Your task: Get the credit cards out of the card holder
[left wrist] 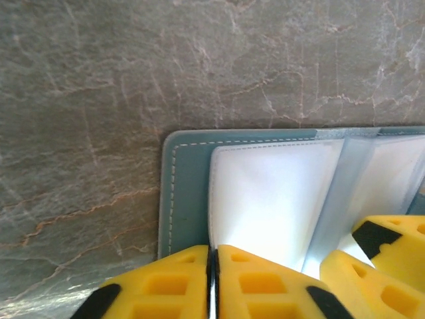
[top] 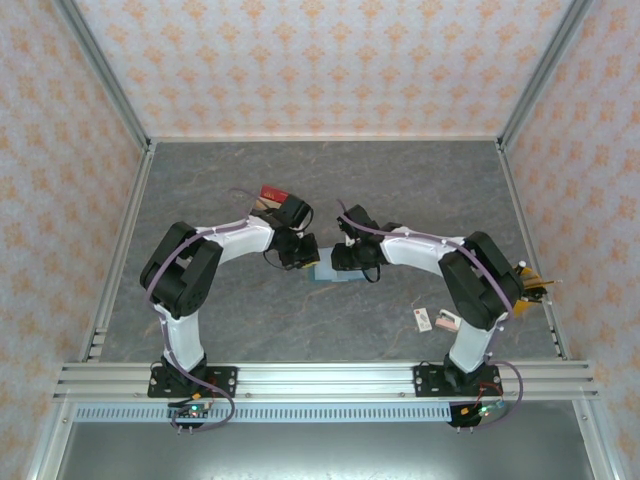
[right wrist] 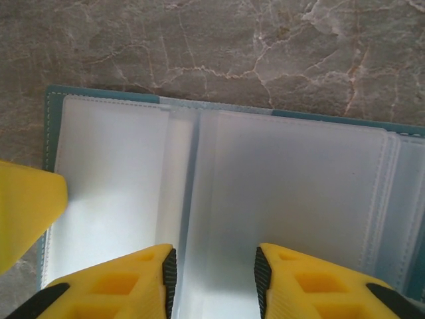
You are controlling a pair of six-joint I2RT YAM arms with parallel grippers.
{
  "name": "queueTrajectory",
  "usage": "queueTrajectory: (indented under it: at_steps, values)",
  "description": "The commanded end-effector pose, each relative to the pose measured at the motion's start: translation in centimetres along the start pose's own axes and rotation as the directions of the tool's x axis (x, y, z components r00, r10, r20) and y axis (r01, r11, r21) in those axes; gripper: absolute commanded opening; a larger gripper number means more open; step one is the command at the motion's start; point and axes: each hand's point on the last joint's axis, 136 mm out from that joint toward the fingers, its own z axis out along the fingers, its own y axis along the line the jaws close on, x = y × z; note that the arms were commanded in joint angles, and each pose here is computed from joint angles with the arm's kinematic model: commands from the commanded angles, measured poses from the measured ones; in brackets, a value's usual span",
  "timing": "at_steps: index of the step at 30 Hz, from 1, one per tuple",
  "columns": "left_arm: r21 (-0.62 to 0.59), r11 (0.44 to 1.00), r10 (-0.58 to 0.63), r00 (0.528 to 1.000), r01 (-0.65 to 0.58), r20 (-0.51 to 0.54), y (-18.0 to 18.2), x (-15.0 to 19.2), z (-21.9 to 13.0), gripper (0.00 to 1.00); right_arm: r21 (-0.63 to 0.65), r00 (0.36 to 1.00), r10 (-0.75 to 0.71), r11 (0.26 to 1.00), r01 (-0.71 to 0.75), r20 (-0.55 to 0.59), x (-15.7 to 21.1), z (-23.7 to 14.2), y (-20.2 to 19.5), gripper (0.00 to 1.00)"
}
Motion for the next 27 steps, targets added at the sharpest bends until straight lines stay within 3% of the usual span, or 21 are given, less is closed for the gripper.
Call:
queueTrajectory:
  at_steps: [1, 6, 14, 19, 24, 27]
  values:
    - [0.086, 0.995, 0.047, 0.999, -0.048, 0.009, -2.7, -0.6, -0.6, 0.07, 0.057, 0.999, 0.009, 0.998, -0.006, -0.048, 0.9, 0.8, -0.9, 0.37]
    - [0.162, 0.984, 0.069, 0.998, -0.067, -0.007, -4.3, -0.4, -0.8, 0.00, 0.064, 0.998, 0.012, 0.998, -0.008, -0.065, 1.1, 1.1, -1.0, 0.32]
    - [0.203, 0.977, 0.081, 0.996, -0.072, -0.038, -5.0, -0.1, -0.3, 0.00, 0.062, 0.997, 0.011, 0.998, -0.006, -0.071, 1.2, 1.2, -1.0, 0.24]
    - [0.204, 0.975, 0.095, 0.995, -0.086, -0.030, -5.5, -0.7, 0.4, 0.00, -0.010, 1.000, 0.006, 1.000, -0.006, 0.004, 0.1, -0.2, 0.3, 0.24]
    - [0.182, 0.974, 0.130, 0.991, -0.135, 0.039, -6.3, -2.2, -1.2, 0.15, -0.074, 0.985, 0.024, 0.997, -0.012, 0.169, -2.4, -4.5, 1.6, 0.25]
    - [0.165, 0.970, 0.160, 0.980, -0.178, 0.118, -6.9, -3.3, -4.6, 0.27, -0.057, 0.957, 0.042, 0.998, -0.027, 0.287, -4.0, -7.8, 1.3, 0.30]
